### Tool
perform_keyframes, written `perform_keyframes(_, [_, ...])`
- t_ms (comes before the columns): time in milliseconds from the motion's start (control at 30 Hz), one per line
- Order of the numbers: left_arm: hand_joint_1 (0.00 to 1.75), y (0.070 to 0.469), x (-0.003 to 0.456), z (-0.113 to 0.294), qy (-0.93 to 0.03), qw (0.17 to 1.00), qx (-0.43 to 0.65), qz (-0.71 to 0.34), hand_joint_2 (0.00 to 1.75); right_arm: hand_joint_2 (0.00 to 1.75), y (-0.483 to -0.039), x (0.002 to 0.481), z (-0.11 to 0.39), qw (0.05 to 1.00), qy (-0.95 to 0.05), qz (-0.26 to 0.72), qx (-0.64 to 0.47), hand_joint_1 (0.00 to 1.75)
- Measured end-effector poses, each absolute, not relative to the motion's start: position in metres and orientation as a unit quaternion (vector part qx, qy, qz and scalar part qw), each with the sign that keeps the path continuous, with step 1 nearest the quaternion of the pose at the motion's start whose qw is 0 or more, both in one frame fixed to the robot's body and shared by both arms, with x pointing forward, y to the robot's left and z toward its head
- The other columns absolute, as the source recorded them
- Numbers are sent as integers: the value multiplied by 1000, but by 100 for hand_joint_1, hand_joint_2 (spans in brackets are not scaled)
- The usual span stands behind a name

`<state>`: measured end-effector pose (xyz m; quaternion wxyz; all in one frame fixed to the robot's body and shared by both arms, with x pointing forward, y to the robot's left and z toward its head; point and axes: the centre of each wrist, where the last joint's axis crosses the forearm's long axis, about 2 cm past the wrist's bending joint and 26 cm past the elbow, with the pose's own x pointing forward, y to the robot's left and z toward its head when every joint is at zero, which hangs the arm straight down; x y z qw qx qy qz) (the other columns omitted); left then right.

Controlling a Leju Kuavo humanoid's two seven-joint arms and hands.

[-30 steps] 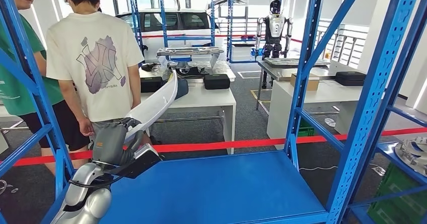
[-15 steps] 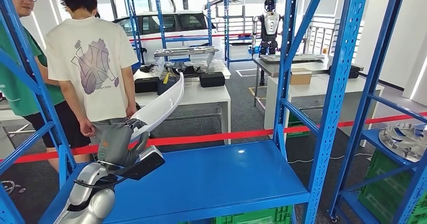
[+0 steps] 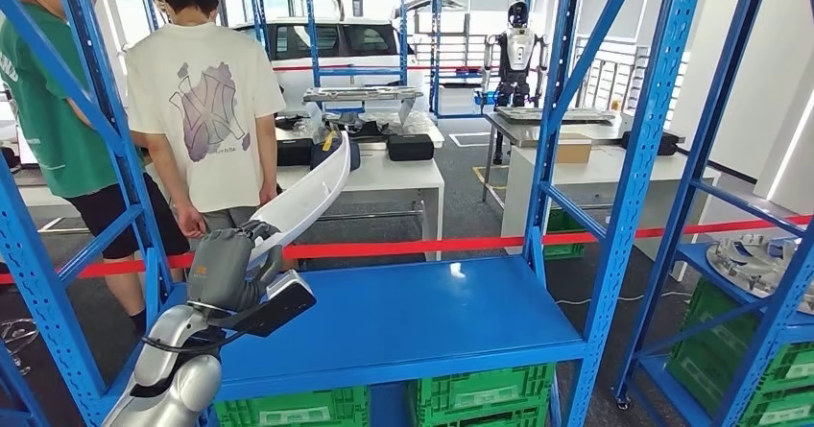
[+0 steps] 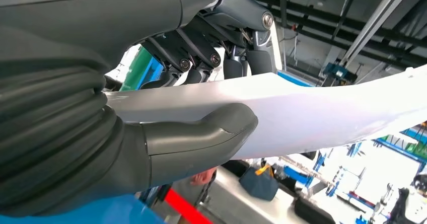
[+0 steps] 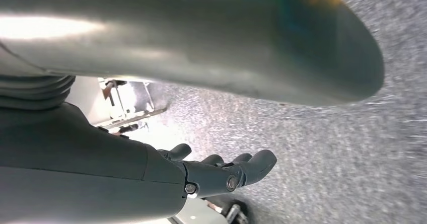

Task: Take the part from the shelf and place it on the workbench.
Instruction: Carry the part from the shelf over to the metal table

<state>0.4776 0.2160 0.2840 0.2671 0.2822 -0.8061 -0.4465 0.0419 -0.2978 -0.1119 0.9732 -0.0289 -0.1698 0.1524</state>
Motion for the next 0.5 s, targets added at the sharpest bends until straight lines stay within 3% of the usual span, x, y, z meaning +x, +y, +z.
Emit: perform_keyframes(500, [175,226,477,274,-796,279,289,-452,175,0,-301,45,-111,971,-172,161,-37,0])
